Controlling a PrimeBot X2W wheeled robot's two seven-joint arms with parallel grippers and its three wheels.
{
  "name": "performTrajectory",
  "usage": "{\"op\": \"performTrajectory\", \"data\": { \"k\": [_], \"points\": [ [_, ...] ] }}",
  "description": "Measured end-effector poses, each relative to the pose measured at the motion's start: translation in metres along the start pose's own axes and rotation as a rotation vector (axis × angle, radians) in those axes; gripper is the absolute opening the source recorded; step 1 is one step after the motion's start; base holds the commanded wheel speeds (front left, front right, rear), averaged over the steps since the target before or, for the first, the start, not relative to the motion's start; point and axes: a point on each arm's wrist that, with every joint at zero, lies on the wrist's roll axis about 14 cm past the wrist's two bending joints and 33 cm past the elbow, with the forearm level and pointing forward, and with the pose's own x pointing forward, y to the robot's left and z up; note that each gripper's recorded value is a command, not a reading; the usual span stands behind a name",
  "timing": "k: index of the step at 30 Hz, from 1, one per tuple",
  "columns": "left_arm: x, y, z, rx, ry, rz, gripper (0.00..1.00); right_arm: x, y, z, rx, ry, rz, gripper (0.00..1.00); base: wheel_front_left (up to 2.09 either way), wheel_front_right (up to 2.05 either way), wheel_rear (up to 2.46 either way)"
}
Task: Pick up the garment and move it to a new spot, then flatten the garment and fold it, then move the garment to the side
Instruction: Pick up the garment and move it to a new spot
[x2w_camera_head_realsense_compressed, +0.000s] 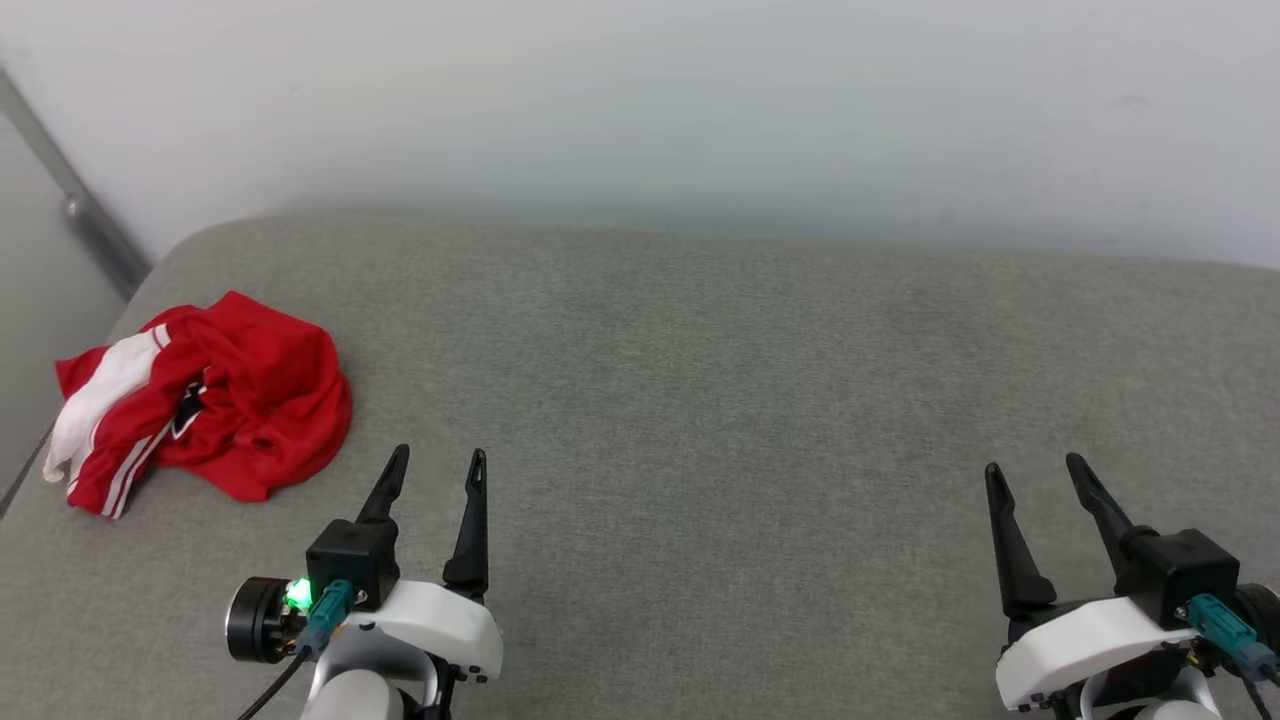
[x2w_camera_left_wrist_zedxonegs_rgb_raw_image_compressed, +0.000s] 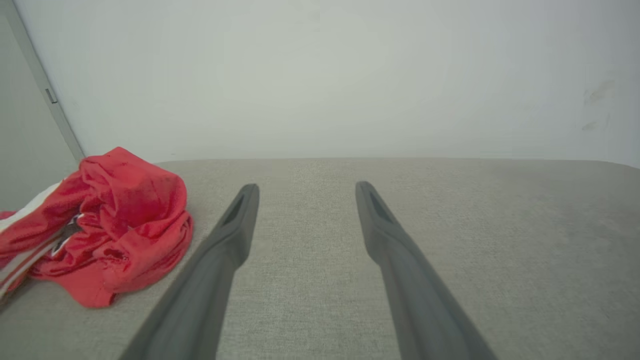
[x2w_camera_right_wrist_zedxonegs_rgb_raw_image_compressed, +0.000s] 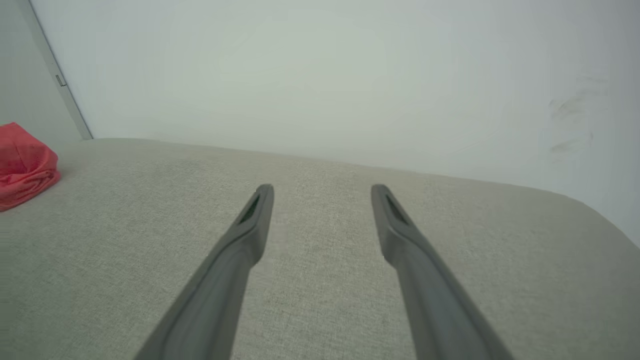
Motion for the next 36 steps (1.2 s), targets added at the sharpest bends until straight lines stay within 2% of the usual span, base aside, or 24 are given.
{"op": "performTrajectory", "data": {
  "k": [15, 22, 29, 36],
  "points": [
    [-0.048, 0.081, 0.012, 0.006, -0.025, 0.257, 1.0, 0.035, 0.101, 0.01, 0.039, -0.025, 0.297, 1.0, 0.0, 0.0, 0.0],
    [-0.073, 0.107, 0.016, 0.009, -0.032, 0.348, 1.0, 0.044, 0.141, 0.017, 0.058, -0.048, 0.407, 1.0, 0.0, 0.0, 0.0],
    [-0.09, 0.124, 0.02, 0.015, -0.04, 0.408, 1.0, 0.048, 0.165, 0.021, 0.071, -0.059, 0.472, 1.0, 0.0, 0.0, 0.0],
    [-0.09, 0.13, 0.019, 0.012, -0.035, 0.425, 1.0, 0.05, 0.169, 0.02, 0.077, -0.058, 0.483, 1.0, 0.0, 0.0, 0.0]
  ]
}}
